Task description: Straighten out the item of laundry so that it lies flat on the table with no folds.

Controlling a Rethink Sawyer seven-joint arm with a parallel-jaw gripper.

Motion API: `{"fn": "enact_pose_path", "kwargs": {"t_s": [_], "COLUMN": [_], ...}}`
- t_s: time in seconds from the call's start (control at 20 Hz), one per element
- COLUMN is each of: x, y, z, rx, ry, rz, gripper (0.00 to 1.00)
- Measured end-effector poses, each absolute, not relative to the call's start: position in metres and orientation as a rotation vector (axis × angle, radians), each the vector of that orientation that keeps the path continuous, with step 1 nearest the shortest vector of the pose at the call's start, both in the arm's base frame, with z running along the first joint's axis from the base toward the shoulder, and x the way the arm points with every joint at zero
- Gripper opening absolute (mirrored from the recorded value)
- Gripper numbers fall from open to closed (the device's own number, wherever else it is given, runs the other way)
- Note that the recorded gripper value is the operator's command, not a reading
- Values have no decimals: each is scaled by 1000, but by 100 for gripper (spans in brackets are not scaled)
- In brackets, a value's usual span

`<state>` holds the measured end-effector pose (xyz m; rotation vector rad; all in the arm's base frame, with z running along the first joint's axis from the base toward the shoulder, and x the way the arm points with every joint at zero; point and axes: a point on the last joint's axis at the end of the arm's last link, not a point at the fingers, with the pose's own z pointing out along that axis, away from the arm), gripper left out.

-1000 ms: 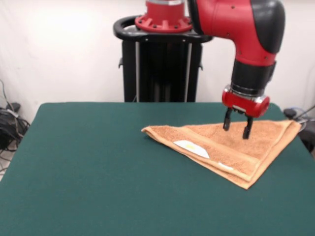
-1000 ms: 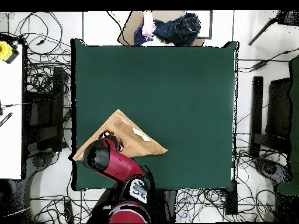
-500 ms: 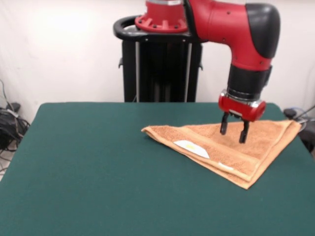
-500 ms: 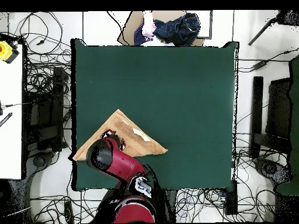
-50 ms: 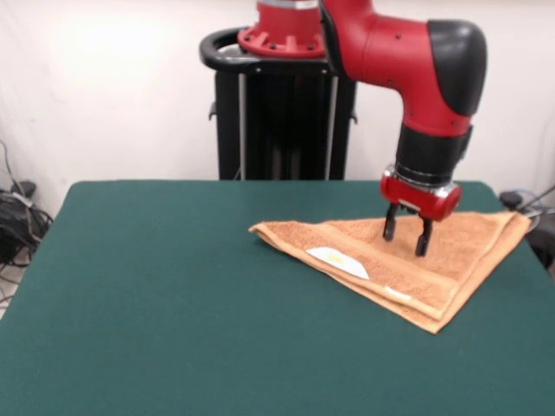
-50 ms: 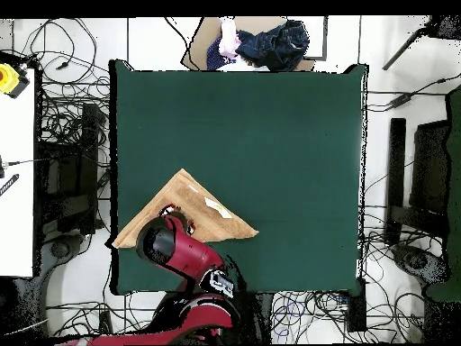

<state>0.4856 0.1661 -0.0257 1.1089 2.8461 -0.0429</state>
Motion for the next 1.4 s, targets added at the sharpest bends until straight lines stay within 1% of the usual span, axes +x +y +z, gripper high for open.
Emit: {"fn": "enact_pose_path", "kwargs": {"t_s": [0.45,1.2,1.25,1.4], "x": [487,486,486,487], "y": [172,173,172,172], "z": [-50,-50,-50,-50], "rx": [1089,1052,1042,1030], "ry": [2843,2852,2852,2848], "rz": [-46,-40,-40,-37], "gripper": [100,100,0,0]}}
